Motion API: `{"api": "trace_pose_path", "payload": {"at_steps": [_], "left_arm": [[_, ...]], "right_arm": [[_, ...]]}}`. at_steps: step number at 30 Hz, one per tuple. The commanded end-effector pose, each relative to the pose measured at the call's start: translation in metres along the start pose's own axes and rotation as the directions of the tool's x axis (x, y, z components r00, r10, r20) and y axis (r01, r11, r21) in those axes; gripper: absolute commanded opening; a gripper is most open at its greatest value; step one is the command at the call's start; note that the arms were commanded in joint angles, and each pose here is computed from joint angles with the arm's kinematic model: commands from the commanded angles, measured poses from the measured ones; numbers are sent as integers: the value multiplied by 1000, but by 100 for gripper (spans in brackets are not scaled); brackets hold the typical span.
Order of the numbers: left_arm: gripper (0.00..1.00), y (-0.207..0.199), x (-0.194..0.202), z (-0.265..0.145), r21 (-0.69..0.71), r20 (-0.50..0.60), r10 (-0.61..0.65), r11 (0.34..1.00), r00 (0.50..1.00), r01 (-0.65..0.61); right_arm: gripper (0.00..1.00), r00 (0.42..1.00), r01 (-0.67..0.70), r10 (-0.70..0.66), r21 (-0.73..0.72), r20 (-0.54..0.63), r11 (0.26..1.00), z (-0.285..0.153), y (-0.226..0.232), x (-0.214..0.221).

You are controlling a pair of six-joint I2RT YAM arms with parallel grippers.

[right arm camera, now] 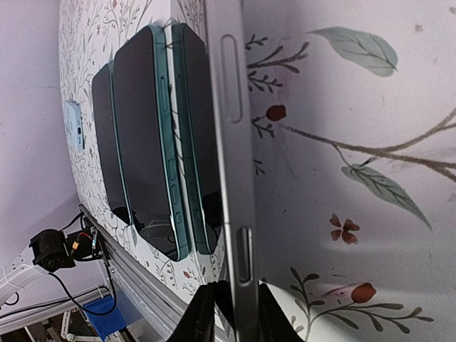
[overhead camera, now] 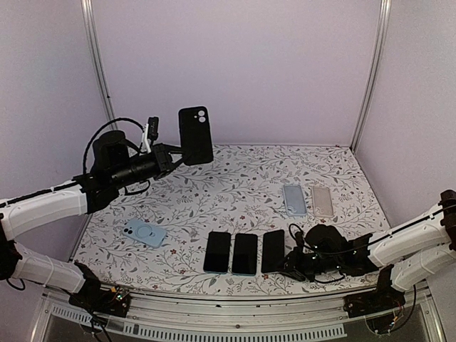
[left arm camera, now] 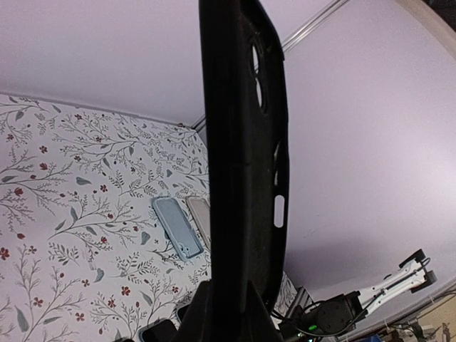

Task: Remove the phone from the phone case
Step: Place the phone at the center of the board, then pass from the left arm to the right

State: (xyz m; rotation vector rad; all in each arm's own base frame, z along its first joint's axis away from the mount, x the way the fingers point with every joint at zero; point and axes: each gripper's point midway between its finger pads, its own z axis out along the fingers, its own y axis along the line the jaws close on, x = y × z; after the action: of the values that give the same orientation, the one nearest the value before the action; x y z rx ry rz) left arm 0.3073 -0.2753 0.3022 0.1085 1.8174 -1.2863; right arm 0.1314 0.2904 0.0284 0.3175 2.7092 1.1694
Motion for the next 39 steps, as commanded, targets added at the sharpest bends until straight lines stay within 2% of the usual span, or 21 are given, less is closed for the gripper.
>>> {"api": "trace_pose_path", "payload": {"at_steps": [1,13,23,31,39], "left_arm": [[0,-3,-8,-5,16,26,14,1000,1000,-15],[0,-1,-4,-2,26,7,7,1000,1000,-8],[0,-1,2,7,55,-36,1,999,999,1],[0,2,11,13,67,-77,-3,998,997,8],[0,-1,22,29,112,-164,8,994,986,10]], "right_arm": [[22,1000,-1,1,21,9,1000,-5,0,-1],[27,1000,26,-27,72,11,997,-8,-2,-2],[34,997,36,-42,91,68,995,-19,1,-17],[50,994,37,-45,83,99,996,-27,-1,-43],[60,981,78,-80,18,176,997,-43,23,-86]]}}
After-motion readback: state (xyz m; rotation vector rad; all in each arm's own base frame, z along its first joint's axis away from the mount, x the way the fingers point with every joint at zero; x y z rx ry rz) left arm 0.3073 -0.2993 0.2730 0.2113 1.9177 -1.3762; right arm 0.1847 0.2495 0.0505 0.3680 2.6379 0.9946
